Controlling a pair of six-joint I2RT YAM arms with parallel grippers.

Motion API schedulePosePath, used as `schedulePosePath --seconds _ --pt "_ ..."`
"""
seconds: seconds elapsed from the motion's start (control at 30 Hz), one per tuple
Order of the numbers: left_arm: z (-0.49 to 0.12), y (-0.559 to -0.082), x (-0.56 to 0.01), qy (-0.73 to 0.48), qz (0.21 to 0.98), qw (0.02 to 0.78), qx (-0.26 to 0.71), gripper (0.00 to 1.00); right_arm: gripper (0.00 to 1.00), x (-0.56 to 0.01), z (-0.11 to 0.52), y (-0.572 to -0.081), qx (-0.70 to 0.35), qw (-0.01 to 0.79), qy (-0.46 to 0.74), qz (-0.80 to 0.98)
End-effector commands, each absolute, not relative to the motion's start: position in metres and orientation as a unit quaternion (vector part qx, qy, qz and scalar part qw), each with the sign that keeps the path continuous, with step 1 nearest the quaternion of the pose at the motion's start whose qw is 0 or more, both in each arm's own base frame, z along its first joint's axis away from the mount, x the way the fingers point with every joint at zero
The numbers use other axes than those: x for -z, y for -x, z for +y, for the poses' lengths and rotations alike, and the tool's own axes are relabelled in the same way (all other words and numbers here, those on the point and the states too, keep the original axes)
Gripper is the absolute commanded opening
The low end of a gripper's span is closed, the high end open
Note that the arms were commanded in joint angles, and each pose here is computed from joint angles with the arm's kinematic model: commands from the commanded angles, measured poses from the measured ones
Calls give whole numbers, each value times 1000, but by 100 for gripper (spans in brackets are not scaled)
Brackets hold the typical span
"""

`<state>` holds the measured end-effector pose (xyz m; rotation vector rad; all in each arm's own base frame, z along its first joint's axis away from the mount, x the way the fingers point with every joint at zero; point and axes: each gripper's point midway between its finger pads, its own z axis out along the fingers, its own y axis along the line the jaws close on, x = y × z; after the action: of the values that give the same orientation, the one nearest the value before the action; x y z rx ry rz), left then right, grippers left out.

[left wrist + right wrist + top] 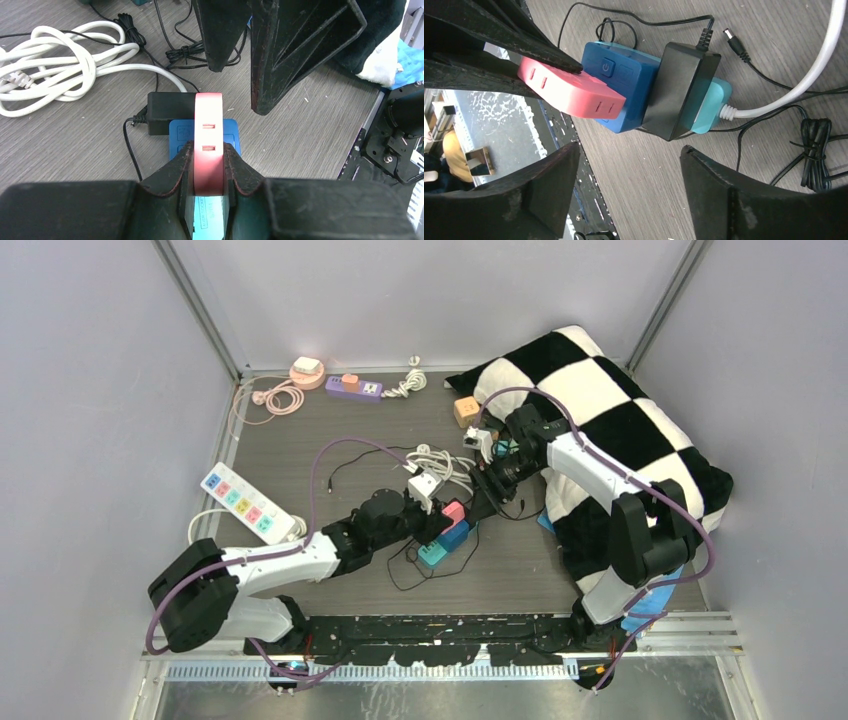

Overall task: Pull the plug off the socket
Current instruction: Remove the plug from the socket.

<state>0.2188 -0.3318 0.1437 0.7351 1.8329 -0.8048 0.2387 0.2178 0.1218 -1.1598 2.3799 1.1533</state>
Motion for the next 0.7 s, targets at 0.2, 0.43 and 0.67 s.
schedulePosePath --seconds 0.2,0.43,0.67 --pt "-335 -226 -168 -260 726 528 357 0 87 -106 225 -246 -374 122 389 833" --pt "-335 -226 -169 -250 724 531 362 0 87 -95 227 -246 -362 106 389 841" --pt "-336 -226 -172 -251 721 532 365 0 83 -88 229 -249 -353 103 379 849"
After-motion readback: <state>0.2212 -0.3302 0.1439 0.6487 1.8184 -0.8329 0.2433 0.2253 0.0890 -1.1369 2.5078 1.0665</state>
